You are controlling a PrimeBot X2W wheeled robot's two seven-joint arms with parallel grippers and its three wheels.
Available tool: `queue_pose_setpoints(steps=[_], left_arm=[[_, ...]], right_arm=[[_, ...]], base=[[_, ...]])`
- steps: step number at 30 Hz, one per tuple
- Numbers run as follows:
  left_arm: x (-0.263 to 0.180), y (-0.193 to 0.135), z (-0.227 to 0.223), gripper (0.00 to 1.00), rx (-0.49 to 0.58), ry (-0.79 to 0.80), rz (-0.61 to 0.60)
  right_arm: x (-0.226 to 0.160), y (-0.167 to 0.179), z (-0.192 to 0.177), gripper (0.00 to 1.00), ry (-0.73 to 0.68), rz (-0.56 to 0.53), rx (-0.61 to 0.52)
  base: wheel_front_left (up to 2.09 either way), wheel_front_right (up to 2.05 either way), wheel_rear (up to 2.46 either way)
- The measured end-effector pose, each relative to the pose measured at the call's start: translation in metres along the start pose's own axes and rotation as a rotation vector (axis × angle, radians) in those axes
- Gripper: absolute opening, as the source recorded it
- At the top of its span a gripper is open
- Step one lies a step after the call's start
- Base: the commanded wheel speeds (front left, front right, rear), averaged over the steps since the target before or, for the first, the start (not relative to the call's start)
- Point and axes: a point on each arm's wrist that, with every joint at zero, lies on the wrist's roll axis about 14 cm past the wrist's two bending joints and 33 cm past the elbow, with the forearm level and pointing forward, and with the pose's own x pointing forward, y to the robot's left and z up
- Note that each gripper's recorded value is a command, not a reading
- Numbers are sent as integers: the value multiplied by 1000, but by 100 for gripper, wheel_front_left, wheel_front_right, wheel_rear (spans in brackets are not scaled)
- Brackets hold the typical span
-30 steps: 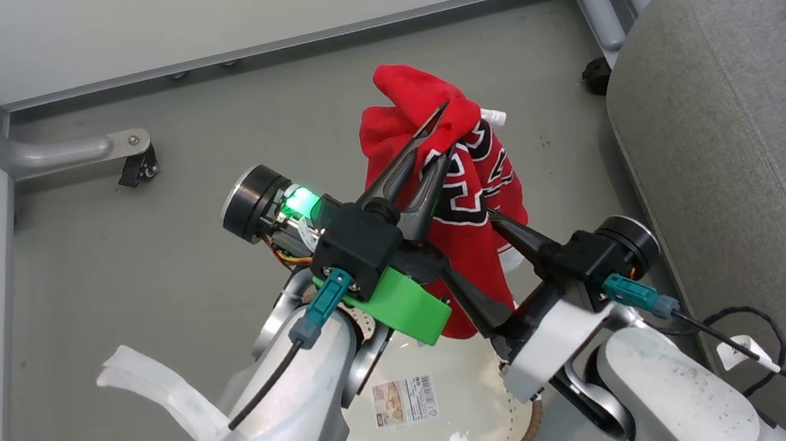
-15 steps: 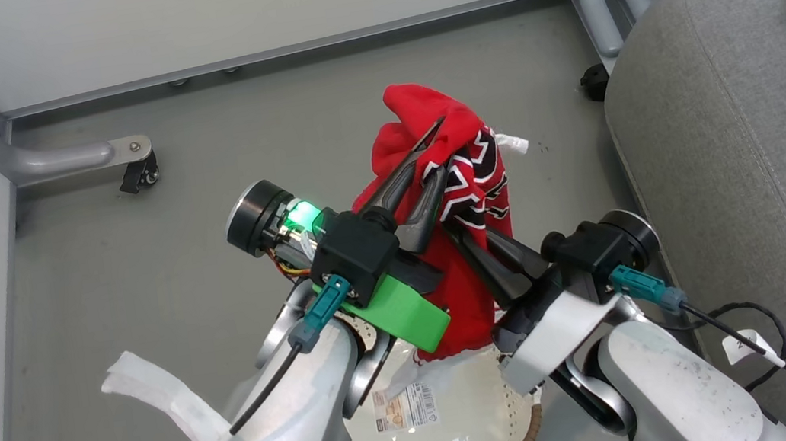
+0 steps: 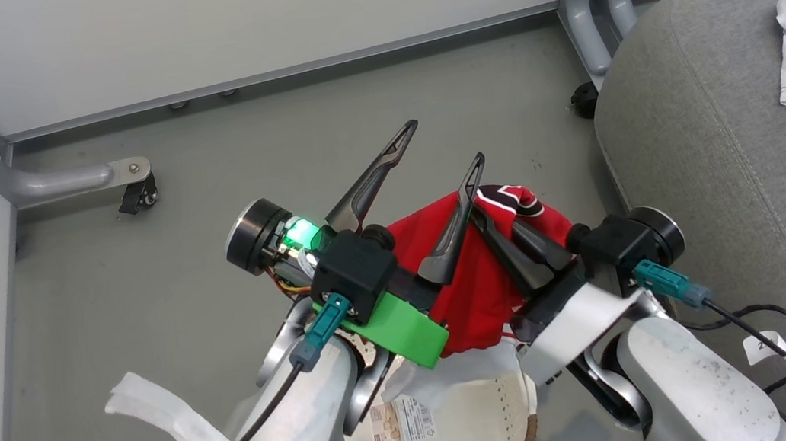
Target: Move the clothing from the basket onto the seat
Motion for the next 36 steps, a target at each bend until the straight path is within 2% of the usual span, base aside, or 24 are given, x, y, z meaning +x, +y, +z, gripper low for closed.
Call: queue_pose_setpoints(steps=[16, 36], left_arm=[[4, -29, -14, 100, -44, 20, -70], [24, -89, -33, 100, -105, 40, -261]], right_arm=[[-40, -65, 24, 0, -37, -217, -120], [-137, -146, 68, 0, -71, -551, -267]], base=[[0, 0, 0], [0, 0, 0]])
